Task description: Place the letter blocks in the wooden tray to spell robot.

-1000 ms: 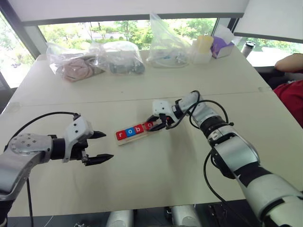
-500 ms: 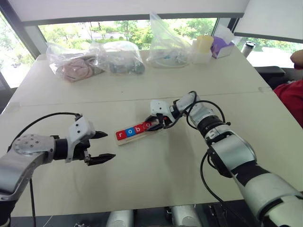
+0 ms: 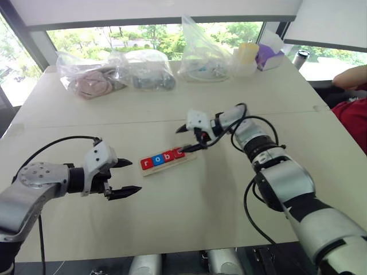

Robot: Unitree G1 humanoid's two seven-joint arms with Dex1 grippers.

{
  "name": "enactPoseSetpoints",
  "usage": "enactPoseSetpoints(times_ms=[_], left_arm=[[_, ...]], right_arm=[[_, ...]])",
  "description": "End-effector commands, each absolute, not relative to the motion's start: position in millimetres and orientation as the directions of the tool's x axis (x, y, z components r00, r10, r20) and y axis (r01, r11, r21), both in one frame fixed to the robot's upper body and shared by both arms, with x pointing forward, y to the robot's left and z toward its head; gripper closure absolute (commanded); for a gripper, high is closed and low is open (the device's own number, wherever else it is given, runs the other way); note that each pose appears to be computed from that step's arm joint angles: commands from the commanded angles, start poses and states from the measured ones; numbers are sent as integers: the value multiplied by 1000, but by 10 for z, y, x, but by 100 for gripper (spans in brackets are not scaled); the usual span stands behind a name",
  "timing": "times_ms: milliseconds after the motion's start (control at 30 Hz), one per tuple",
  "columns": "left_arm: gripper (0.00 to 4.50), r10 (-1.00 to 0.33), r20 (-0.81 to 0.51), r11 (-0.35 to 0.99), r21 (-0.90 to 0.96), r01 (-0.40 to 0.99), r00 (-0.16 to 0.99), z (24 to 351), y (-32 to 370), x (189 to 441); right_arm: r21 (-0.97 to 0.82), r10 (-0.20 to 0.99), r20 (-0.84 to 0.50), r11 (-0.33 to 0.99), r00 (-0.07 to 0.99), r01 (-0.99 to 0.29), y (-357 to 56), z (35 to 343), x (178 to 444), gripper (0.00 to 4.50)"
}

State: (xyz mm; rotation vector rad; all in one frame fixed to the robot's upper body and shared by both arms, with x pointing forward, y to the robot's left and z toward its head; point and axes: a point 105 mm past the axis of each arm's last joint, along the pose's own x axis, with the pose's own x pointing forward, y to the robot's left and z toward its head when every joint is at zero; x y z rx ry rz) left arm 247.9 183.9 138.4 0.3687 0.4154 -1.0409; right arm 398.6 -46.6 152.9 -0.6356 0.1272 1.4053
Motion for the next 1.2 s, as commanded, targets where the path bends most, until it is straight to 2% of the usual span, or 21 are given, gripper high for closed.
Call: enactPoseSetpoints(times_ms=[33, 167, 300, 433, 533, 633, 800, 1033, 1133, 1200], left_arm=[[0, -784, -437, 440, 112, 891, 442, 1557, 1755, 2456], [0, -785, -448, 425, 116, 898, 429, 1573, 1733, 2426], [0, -801, -446, 399, 101, 911, 400, 1575, 1684, 2442], [0, -811, -449, 375, 92, 922, 375, 1560, 1658, 2488], [0, -811, -457, 357, 107, 928, 365, 1553, 1645, 2567], [0, -816, -452, 349, 112, 931, 360, 1552, 1626, 2616], [0, -821, -449, 342, 108, 933, 353, 1529, 1605, 2614], [0, -817, -455, 343, 112, 933, 355, 1496, 1594, 2611], [0, -818, -453, 342, 114, 933, 355, 1500, 1583, 2608], [0, -818, -452, 342, 115, 933, 355, 1503, 1574, 2603]], right_arm=[[-352, 900, -268, 241, 344, -904, -732, 1914, 4135, 85], [-311, 770, -145, 561, 622, -767, -1326, 1957, 4204, 85], [-266, 608, -153, 734, 779, -625, -1918, 1796, 3957, 85], [-271, 516, -237, 779, 823, -566, -2191, 1616, 3765, 85], [-283, 357, -281, 856, 891, -432, -2415, 1533, 3779, 85], [-201, 223, -257, 939, 940, -277, -2439, 1502, 3800, 85], [-127, 134, -287, 976, 949, -177, -2284, 1277, 3700, 85], [-132, -7, -332, 990, 943, -39, -2440, 1011, 3763, 85], [-125, -9, -325, 992, 946, -34, -2433, 1005, 3782, 170], [-128, 1, -324, 991, 946, -45, -2370, 1010, 3779, 266]])
